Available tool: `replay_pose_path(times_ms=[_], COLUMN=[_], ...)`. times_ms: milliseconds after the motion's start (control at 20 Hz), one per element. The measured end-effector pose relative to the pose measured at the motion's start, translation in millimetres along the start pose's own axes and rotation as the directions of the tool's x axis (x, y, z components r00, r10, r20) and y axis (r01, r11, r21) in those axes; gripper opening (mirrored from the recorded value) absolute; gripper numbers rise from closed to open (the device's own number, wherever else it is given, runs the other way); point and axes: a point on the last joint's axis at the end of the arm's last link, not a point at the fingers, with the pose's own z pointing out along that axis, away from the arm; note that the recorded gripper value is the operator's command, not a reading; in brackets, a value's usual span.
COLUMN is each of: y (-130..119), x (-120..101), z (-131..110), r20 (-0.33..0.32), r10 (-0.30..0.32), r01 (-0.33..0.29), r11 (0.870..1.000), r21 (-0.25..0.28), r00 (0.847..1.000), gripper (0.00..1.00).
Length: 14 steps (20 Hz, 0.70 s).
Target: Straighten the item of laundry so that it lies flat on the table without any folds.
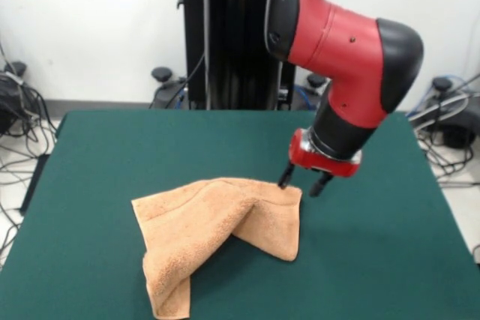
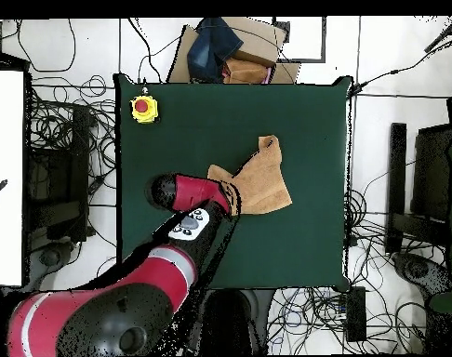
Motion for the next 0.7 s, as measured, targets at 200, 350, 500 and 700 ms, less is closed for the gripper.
replay_pose_path(times_ms=[200,350,500,700], y=[16.5,23.7,38.3,55.9], x=[-3.7,-3.3,0.9,12.7], z=[-1.3,-0.3,6.6,21.2], r20=[0.007,0.012,0.015,0.010], r10=[0.003,-0.010,-0.044,-0.093], r01=[-0.003,0.010,0.044,0.093], r11=[0.999,0.999,0.999,0.996], r21=[-0.038,-0.035,-0.021,0.008], r00=[1.000,1.000,0.999,0.996], gripper=[1.00,1.00,1.00,1.00])
